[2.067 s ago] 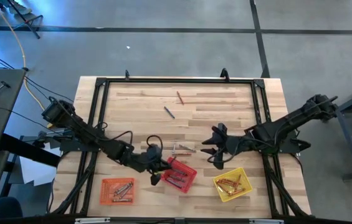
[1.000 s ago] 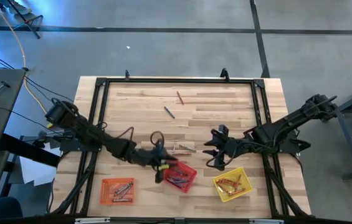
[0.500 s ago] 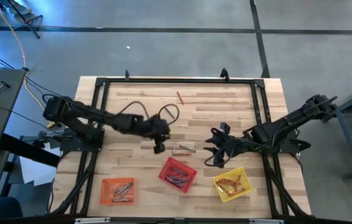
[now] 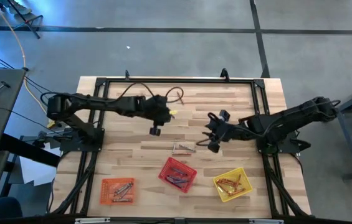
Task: Sort crayons
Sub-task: Put the blue crayon into the red bin, then put the gray crayon into the orange bin
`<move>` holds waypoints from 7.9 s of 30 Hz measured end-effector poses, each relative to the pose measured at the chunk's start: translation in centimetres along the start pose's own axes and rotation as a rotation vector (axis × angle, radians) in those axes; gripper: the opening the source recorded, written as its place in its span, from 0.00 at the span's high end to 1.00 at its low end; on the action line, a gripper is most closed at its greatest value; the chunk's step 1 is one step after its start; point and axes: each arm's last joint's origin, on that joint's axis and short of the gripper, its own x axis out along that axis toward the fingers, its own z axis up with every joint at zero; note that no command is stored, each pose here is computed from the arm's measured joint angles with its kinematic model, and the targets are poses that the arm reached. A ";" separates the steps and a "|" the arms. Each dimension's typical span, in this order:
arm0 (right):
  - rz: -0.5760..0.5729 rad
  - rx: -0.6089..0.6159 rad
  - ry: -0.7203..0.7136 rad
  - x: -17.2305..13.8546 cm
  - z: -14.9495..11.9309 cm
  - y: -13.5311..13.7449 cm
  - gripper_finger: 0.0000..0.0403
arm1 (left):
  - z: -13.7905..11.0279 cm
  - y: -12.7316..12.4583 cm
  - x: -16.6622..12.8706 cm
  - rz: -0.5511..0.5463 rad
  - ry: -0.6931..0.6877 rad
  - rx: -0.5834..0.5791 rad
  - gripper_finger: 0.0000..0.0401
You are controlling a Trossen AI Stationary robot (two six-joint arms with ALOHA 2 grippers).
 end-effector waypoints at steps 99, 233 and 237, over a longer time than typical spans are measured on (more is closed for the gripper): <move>-0.250 0.059 0.119 1.7 0.1 -5.5 0.66 | -6.0 6.3 10.4 -0.011 0.254 -0.056 0.53; -0.246 0.266 0.084 1.7 0.2 -5.4 0.66 | 1.6 -20.7 0.9 -0.319 -0.360 -0.636 0.88; -0.237 0.265 0.096 1.7 0.2 -5.4 0.66 | 1.7 -20.7 0.8 -0.320 -0.361 -0.637 0.83</move>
